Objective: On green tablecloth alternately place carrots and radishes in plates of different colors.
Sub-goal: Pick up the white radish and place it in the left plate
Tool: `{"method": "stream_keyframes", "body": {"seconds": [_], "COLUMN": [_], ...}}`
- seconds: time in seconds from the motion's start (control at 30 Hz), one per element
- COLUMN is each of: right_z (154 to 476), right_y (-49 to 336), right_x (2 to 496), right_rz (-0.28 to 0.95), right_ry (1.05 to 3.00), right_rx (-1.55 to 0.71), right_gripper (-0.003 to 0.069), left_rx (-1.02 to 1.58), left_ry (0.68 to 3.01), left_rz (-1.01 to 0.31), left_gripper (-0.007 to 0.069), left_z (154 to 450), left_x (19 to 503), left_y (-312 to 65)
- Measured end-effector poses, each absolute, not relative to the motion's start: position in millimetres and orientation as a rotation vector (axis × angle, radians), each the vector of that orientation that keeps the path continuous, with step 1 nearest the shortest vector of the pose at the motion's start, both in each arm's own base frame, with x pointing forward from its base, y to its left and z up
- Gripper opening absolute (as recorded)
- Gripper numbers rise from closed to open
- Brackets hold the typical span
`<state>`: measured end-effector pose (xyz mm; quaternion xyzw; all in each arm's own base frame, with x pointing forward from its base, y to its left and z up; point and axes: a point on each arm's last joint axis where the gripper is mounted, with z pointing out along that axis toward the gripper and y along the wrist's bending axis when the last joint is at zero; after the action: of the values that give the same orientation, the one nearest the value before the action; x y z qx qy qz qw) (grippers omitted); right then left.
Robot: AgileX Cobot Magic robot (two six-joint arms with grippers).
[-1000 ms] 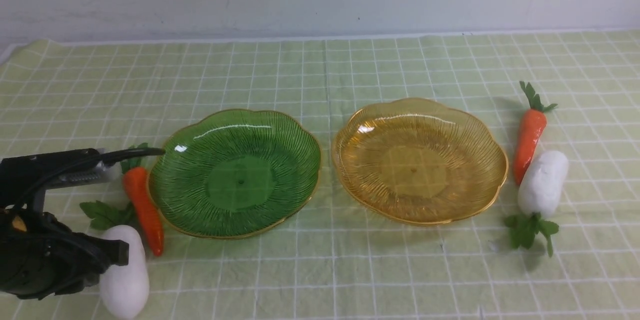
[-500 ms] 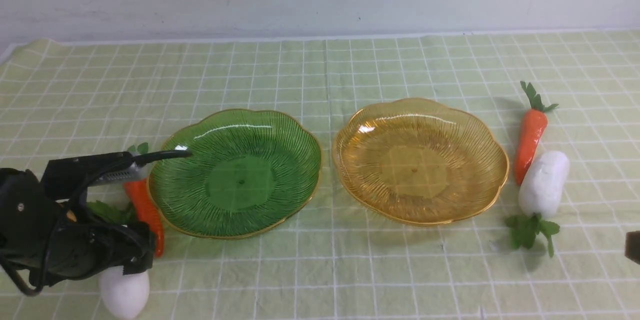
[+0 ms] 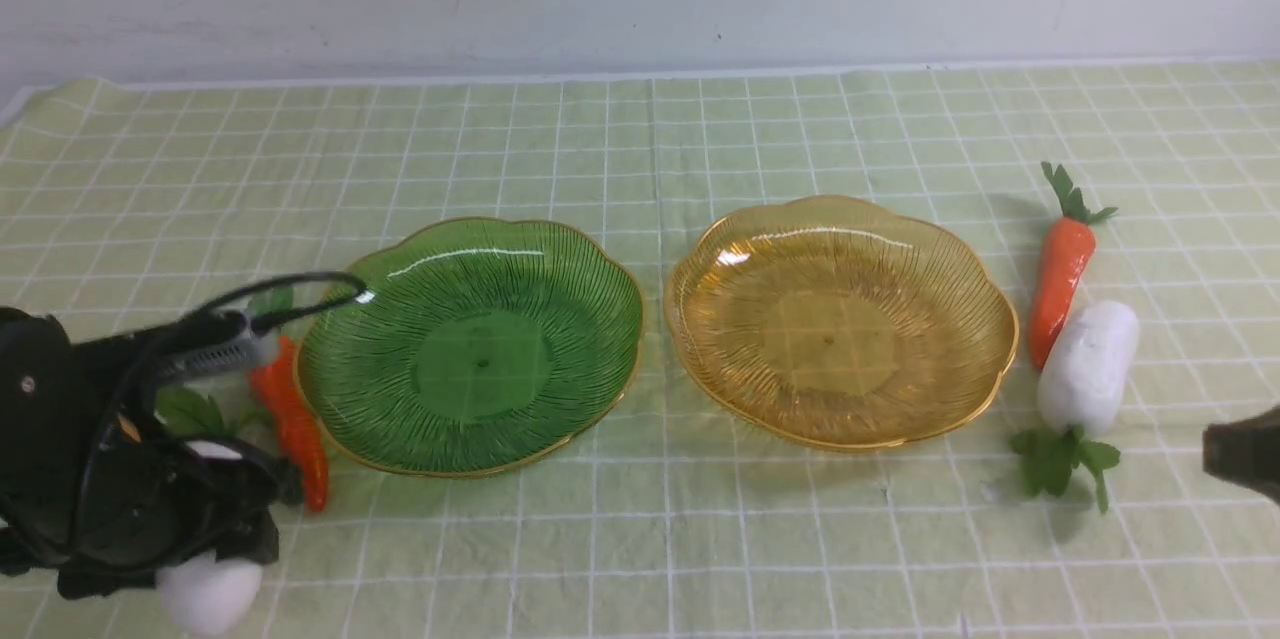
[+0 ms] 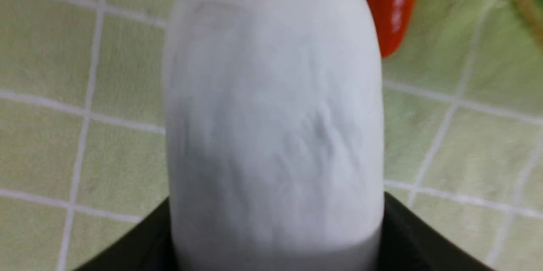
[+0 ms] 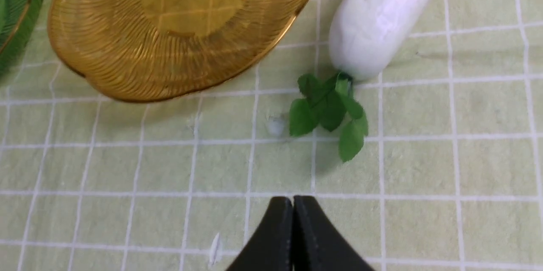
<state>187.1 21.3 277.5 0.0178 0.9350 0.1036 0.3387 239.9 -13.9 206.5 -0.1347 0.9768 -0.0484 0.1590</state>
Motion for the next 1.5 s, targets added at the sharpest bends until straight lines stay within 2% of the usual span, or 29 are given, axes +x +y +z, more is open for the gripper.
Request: {"method": "stream_keyframes", "body": {"seconds": [0.13, 0.2, 0.3, 0.33, 0.4, 0.57, 0.6, 0.63, 0.7, 0.73, 0.77, 0.8, 0.83, 0.87, 0.9, 0.97, 1.07, 1.1, 1.13, 1.17, 1.2, 1.3, 1.37, 1.5], "right_z": [281.5, 281.7, 276.8, 270.5, 266.4, 229.1, 226.3, 217.0, 205.2, 198.9, 197.7, 189.8, 187.7, 180.5, 175.5, 167.5, 164.5, 165.5, 169.5, 176.1, 179.4, 227.8, 257.6, 296.1], "right_y": [8.6, -4.7, -13.8, -15.9, -16.2, -15.4, -15.4, -15.1, -14.8, -14.7, -14.7, -14.4, -14.4, -14.0, -13.7, -13.4, -13.3, -13.2, -14.0, -16.0, -16.4, -14.4, -1.9, 51.9], "right_x": [215.6, 242.0, 270.7, 288.5, 297.1, 343.2, 345.8, 353.0, 360.5, 363.8, 364.1, 367.0, 367.4, 369.2, 370.4, 371.8, 372.3, 372.1, 372.2, 370.9, 370.7, 362.3, 357.5, 352.7], "right_rz": [0.202, 0.165, 0.153, 0.154, 0.163, 0.244, 0.249, 0.262, 0.277, 0.280, 0.281, 0.287, 0.287, 0.295, 0.302, 0.307, 0.303, 0.302, 0.297, 0.291, 0.289, 0.320, 0.377, 0.539], "right_ry": [2.439, 2.451, 2.476, 2.500, 2.514, 2.623, 2.629, 2.656, 2.691, 2.707, 2.710, 2.730, 2.735, 2.753, 2.764, 2.783, 2.793, 2.797, 2.798, 2.805, 2.800, 2.722, 2.636, 2.474], "right_rx": [0.149, 0.243, 0.296, 0.309, 0.319, 0.388, 0.392, 0.404, 0.413, 0.409, 0.409, 0.403, 0.405, 0.407, 0.417, 0.413, 0.383, 0.362, 0.343, 0.328, 0.324, 0.297, 0.250, 0.049], "right_gripper": [-0.0014, -0.0010, 0.0014, 0.0045, 0.0066, 0.0314, 0.0337, 0.0416, 0.0519, 0.0571, 0.0578, 0.0627, 0.0631, 0.0657, 0.0665, 0.0663, 0.0617, 0.0525, 0.0448, 0.0435, 0.0441, 0.0451, 0.0451, 0.0451], "left_rx": [-0.300, -0.177, -0.034, 0.048, 0.105, 0.231, 0.232, 0.231, 0.224, 0.222, 0.221, 0.214, 0.213, 0.210, 0.207, 0.206, 0.212, 0.211, 0.206, 0.198, 0.198, 0.218, 0.207, 0.132], "left_ry": [2.647, 2.553, 2.505, 2.494, 2.494, 2.571, 2.579, 2.602, 2.638, 2.657, 2.659, 2.686, 2.688, 2.716, 2.727, 2.733, 2.728, 2.724, 2.721, 2.728, 2.724, 2.688, 2.655, 2.595], "left_rz": [-0.236, -0.301, -0.350, -0.366, -0.372, -0.377, -0.377, -0.377, -0.384, -0.385, -0.387, -0.391, -0.393, -0.396, -0.398, -0.399, -0.405, -0.415, -0.420, -0.424, -0.422, -0.358, -0.337, -0.343], "left_gripper": [0.0447, 0.0447, 0.0447, 0.0447, 0.0447, 0.0447, 0.0447, 0.0447, 0.0447, 0.0456, 0.0460, 0.0505, 0.0521, 0.0603, 0.0643, 0.0673, 0.0680, 0.0660, 0.0603, 0.0522, 0.0488, 0.0125, 0.0043, 0.0001], "left_z": [248.7, 278.6, 295.9, 298.8, 297.9, 262.8, 259.4, 249.7, 234.3, 226.4, 225.3, 211.8, 212.1, 200.2, 195.7, 193.5, 198.5, 206.8, 217.5, 229.8, 235.9, 281.6, 301.8, 326.6], "left_x": [250.3, 266.2, 285.7, 297.3, 305.9, 351.0, 353.6, 361.0, 369.6, 373.9, 374.7, 380.3, 380.5, 384.8, 386.2, 386.5, 389.3, 390.5, 391.7, 390.8, 390.0, 377.9, 368.4, 352.5], "left_y": [-20.7, -31.0, -45.7, -54.8, -61.0, -79.4, -79.8, -81.1, -82.9, -83.8, -83.9, -85.1, -85.2, -86.1, -86.5, -86.6, -87.1, -86.7, -84.8, -82.4, -81.1, -64.9, -55.1, -36.8]}}
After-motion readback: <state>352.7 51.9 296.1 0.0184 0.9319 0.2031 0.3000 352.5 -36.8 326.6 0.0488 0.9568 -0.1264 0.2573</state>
